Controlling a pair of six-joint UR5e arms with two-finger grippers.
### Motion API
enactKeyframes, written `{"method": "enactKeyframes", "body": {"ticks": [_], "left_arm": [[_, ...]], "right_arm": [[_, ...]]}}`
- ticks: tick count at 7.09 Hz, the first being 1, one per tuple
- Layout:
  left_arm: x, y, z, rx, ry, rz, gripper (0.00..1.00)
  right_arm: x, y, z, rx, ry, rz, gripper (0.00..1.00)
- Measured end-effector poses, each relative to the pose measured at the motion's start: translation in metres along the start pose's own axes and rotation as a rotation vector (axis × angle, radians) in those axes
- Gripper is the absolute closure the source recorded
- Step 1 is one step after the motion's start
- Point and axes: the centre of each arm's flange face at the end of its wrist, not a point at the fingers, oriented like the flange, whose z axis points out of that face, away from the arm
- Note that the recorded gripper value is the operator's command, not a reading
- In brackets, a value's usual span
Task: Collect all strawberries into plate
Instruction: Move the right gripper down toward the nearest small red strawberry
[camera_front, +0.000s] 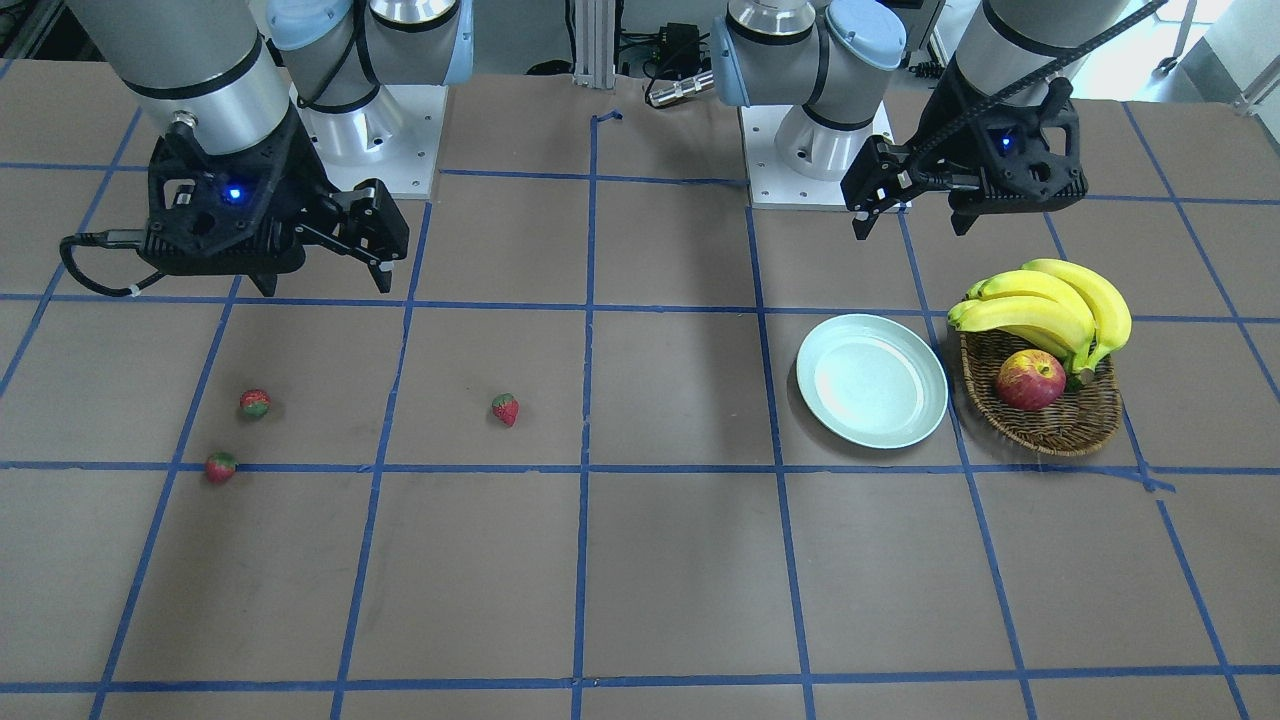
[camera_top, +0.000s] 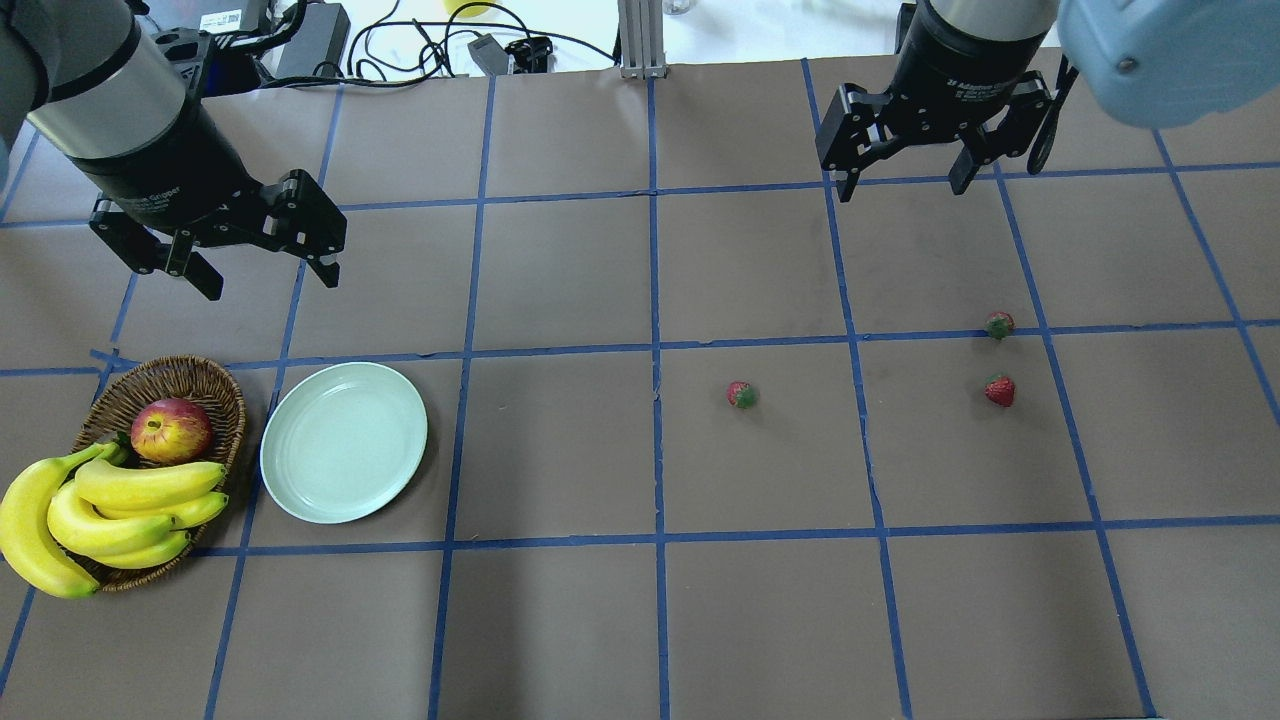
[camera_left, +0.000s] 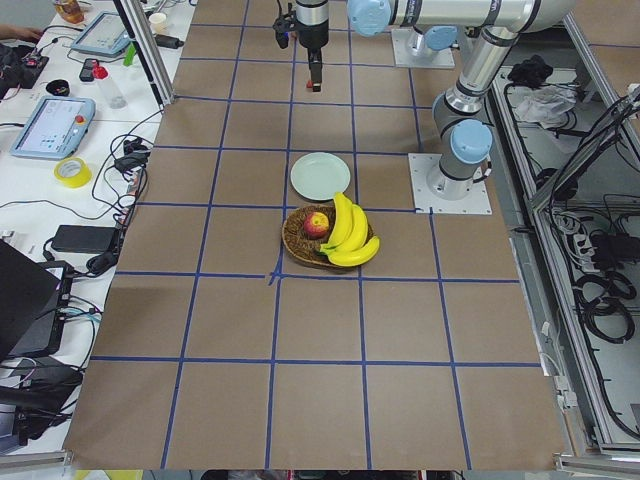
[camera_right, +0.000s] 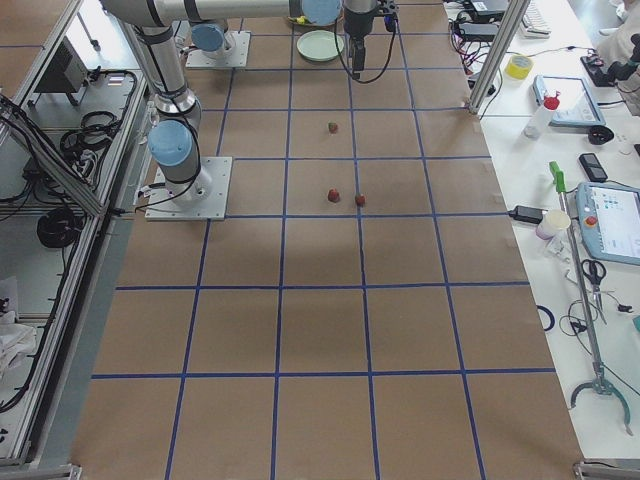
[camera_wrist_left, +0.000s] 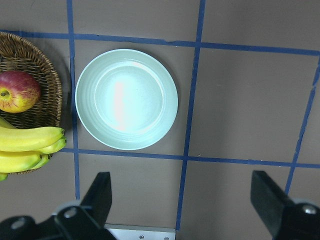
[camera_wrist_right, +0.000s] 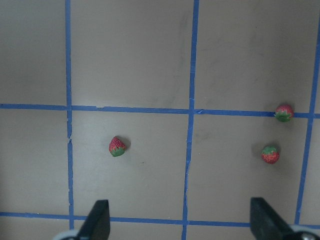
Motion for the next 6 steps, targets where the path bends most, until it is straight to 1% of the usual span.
{"method": "enactKeyframes", "body": {"ticks": [2, 4, 5, 6], "left_arm": [[0.0, 0.0, 0.004, 0.0, 0.001, -0.004, 0.0], [0.0, 0.0, 0.005, 0.004, 0.001, -0.004, 0.0], [0.0, 0.0, 0.005, 0.005, 0.002, -0.004, 0.0], [0.0, 0.0, 0.005, 0.006, 0.003, -0.004, 0.0]], "right_arm": [[-0.002, 0.001, 0.03, -0.005, 0.006, -0.001, 0.0], [-0.017, 0.005, 0.048, -0.015, 0.004, 0.029, 0.0], [-0.04, 0.004, 0.067, -0.006, 0.002, 0.041, 0.0], [-0.059, -0.002, 0.103, 0.002, 0.0, 0.054, 0.0]]}}
